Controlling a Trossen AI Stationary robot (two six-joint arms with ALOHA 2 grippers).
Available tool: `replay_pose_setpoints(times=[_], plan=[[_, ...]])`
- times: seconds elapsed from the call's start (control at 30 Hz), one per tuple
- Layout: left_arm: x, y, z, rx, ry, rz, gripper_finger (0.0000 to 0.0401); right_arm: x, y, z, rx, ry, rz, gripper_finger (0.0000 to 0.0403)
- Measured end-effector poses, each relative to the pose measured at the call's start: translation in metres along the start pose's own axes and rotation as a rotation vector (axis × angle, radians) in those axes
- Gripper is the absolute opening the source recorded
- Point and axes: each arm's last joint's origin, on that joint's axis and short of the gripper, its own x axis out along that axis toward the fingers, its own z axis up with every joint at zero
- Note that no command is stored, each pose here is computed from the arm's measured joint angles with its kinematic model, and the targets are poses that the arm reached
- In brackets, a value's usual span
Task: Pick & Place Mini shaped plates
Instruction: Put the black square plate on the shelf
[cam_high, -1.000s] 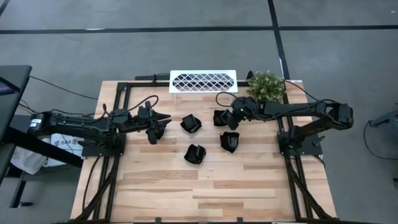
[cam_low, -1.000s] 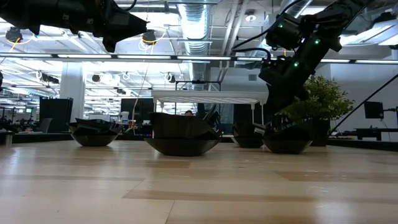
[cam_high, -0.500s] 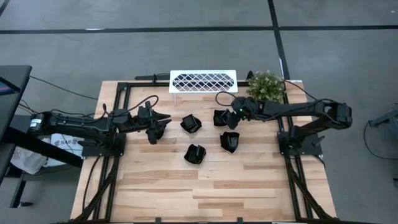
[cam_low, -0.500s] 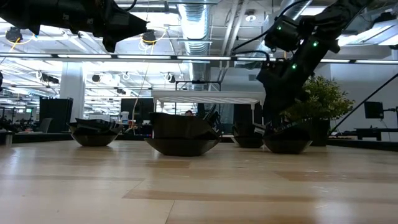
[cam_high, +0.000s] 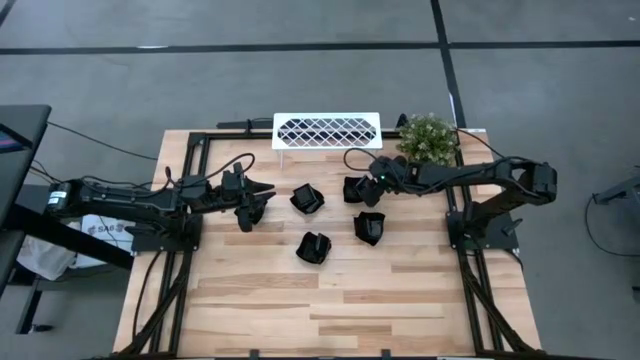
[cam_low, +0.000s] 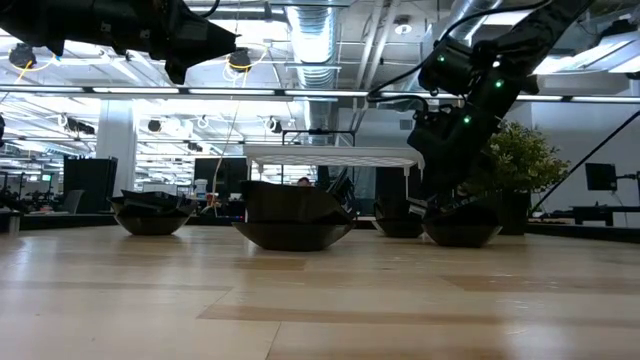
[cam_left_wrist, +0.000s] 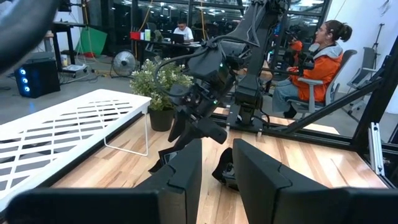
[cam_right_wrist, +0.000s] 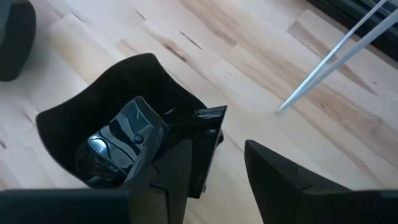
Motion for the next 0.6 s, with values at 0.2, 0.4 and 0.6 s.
replay_pose_setpoints(times=[0.2, 0.4, 0.6], plan=[[0.0000, 0.0000, 0.0000, 0.000, 0.000, 0.000, 0.0093, 0.0000, 0.0001, -0.0004, -0.010, 0.005, 0.004, 0.0131], [0.0000, 0.0000, 0.0000, 0.000, 0.000, 0.000, 0.0093, 0.0000, -0.0001, -0.0010, -0.014, 0.011, 0.003, 0.0118], [0.0000, 0.0000, 0.0000, 0.000, 0.000, 0.000, 0.0093, -0.0001, -0.0008, -0.0028, -0.026, 0.030, -0.004, 0.0109]])
